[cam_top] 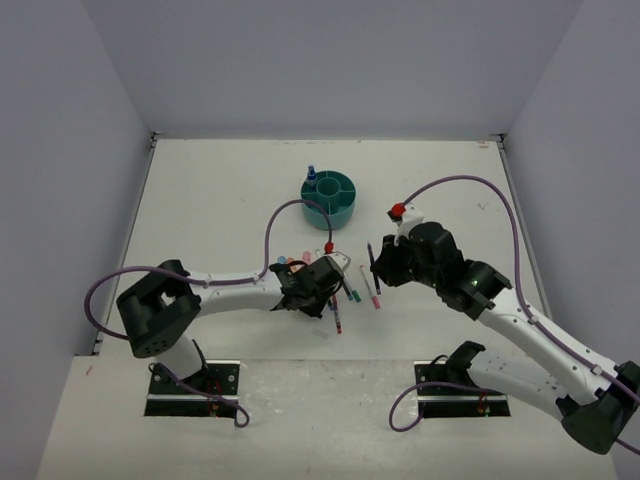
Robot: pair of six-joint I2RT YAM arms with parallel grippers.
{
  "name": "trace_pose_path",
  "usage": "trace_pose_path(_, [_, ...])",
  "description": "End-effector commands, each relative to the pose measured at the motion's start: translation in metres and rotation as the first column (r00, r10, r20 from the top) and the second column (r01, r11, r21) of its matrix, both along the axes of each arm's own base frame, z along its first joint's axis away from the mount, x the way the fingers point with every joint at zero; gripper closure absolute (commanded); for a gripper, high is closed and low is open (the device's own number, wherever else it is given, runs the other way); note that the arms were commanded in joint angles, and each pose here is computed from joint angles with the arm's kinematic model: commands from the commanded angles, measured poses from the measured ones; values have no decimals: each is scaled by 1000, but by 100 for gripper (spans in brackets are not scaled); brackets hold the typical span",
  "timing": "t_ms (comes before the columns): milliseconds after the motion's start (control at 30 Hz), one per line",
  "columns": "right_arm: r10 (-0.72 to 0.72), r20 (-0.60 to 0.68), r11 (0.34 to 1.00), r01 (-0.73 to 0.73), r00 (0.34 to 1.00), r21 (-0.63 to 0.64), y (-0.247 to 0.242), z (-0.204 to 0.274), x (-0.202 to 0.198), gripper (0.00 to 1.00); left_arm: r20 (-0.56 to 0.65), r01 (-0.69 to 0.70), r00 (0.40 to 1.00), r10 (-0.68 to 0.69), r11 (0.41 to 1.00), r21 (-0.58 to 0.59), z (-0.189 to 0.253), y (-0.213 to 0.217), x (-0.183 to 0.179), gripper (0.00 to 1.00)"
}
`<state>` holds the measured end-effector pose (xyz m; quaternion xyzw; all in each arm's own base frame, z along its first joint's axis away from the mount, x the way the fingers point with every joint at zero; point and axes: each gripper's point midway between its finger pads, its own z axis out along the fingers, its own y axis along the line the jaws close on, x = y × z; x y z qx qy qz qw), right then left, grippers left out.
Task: Sort the stationery into containers
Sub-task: Close the pen cap on the pen.
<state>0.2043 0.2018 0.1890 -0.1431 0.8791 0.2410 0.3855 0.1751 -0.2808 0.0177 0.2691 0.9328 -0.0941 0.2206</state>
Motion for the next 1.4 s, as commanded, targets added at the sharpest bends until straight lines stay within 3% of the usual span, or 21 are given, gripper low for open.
trace_pose_path(0, [142, 88, 978, -154, 986, 144, 23, 20, -14, 100, 110, -80, 990, 93, 989, -120, 48, -15, 24, 100])
trace_pose_path(233, [119, 306, 923, -219, 945, 317, 18, 62, -29, 100, 247, -218, 919, 308, 918, -333, 128, -21, 57, 100])
trace_pose_path(333, [193, 378, 848, -347, 906, 400, 29, 80, -50, 100, 277, -241, 862, 423, 825, -512, 181, -21, 68, 100])
trace_pose_path(433, [242, 332, 813, -377, 912, 443, 44, 71, -58, 100, 291, -146, 835, 466, 699, -700, 242, -28, 68, 100])
trace_pose_path(567, [252, 346, 778, -402, 904, 483, 60, 78, -63, 100, 303, -57, 799, 519, 568, -821, 291, -23, 64, 100])
trace_pose_path(700, [268, 308, 807, -388, 913, 445, 78, 69, -61, 100, 335, 82, 779, 530, 444, -892, 332, -13, 52, 100])
trace_pose_path(833, [255, 325, 798, -388, 911, 462, 85, 77, -60, 100, 347, 113, 770, 536, 421, -900, 337, -5, 47, 100])
trace_pose_path(1000, [183, 327, 835, -322, 927, 445, 84, 81, -42, 100, 358, 145, 783, 509, 409, -901, 339, -8, 41, 100])
trace_pose_path(1367, [166, 336, 849, -308, 927, 430, 87, 91, -34, 100, 366, 154, 788, 495, 417, -896, 331, -9, 39, 100])
